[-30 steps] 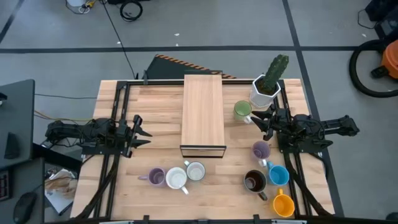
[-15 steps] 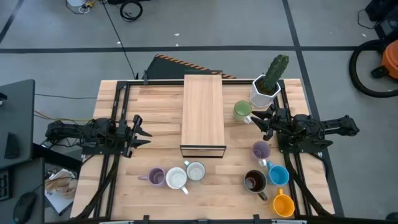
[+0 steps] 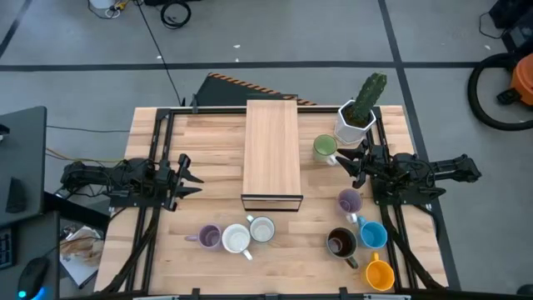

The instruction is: Place coffee mugs

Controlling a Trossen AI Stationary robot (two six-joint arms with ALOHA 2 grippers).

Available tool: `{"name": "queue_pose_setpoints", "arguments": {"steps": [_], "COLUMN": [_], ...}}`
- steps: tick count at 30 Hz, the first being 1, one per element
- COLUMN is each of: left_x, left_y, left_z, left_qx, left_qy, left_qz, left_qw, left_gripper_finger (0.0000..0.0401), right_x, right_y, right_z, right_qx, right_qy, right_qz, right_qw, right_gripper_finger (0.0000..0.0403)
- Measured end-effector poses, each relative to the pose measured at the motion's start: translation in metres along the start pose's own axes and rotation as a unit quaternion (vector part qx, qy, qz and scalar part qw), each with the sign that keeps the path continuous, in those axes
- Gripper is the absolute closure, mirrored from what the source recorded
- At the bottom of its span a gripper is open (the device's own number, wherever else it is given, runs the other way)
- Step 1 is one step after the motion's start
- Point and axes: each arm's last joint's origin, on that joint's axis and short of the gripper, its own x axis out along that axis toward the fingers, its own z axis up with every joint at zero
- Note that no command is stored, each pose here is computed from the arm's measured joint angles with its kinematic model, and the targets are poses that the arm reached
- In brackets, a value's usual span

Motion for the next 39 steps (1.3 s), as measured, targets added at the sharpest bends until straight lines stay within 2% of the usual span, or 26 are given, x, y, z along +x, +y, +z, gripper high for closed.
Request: {"name": "queue_pose_setpoints", "arguments": {"steps": [3,13,19,23,25,28,32,34,39], "left_x": [0.000,-0.005,-0.005,-0.005,-0.005,-0.005,-0.006,-0.006,-0.004], "left_y": [0.000,-0.001,-0.001,0.001,0.003,0.004,0.007,0.008,0.008], "left_z": [0.002,0.029,0.032,0.031,0.031,0.031,0.031,0.030,0.023], "left_qx": [0.001,-0.019,-0.018,-0.024,-0.027,-0.031,-0.039,-0.043,-0.050], "left_qy": [-0.011,-0.154,-0.167,-0.166,-0.164,-0.165,-0.166,-0.165,-0.128], "left_qz": [0.000,-0.006,-0.006,0.028,0.048,0.077,0.128,0.152,0.133], "left_qw": [1.000,0.988,0.986,0.986,0.985,0.983,0.977,0.974,0.982], "left_gripper_finger": [0.0284,0.0284,0.0284,0.0284,0.0284,0.0284,0.0284,0.0284,0.0284], "right_x": [0.000,0.000,-0.001,-0.001,0.000,0.003,0.011,0.016,0.034], "right_y": [0.000,0.001,0.002,0.004,0.003,0.005,0.008,0.012,0.021], "right_z": [0.000,0.007,0.012,0.011,0.011,0.017,0.028,0.035,0.042], "right_qx": [0.000,0.018,0.049,0.084,0.093,0.076,0.032,0.014,-0.039], "right_qy": [0.000,-0.036,-0.055,-0.050,-0.044,-0.015,0.036,0.060,0.126], "right_qz": [0.000,0.007,0.015,0.037,0.030,0.007,-0.061,-0.078,-0.106], "right_qw": [1.000,0.999,0.997,0.995,0.994,0.997,0.997,0.995,0.985], "right_gripper_finger": [0.0235,0.0235,0.0235,0.0235,0.0235,0.0235,0.0235,0.0235,0.0235]}}
